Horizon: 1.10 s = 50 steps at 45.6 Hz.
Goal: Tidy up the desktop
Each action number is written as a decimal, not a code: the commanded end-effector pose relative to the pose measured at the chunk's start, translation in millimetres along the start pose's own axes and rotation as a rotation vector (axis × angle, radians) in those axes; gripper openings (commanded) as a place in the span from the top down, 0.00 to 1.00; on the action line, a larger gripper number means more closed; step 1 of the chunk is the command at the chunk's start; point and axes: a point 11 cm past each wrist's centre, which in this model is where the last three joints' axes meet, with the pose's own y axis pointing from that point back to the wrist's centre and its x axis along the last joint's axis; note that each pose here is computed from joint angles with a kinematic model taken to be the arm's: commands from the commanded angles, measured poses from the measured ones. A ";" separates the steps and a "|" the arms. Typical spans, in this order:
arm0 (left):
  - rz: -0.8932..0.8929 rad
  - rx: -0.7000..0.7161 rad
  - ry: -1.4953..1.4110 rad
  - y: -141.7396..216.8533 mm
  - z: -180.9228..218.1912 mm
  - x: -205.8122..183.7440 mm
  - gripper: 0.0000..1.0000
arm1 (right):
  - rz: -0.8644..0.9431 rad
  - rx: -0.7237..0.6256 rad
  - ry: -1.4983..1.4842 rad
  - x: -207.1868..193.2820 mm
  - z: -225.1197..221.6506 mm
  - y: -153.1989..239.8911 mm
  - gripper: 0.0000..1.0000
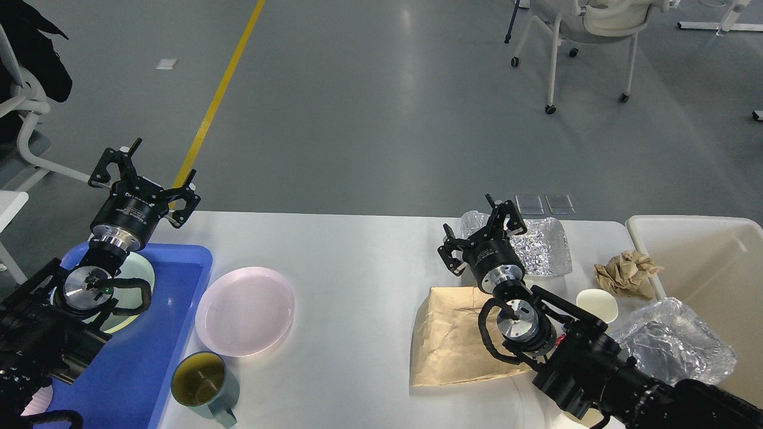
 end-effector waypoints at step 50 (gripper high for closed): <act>-0.085 0.343 -0.512 -15.6 28.2 -21.9 0.02 | 0.000 0.000 0.000 0.0 0.0 0.0 0.00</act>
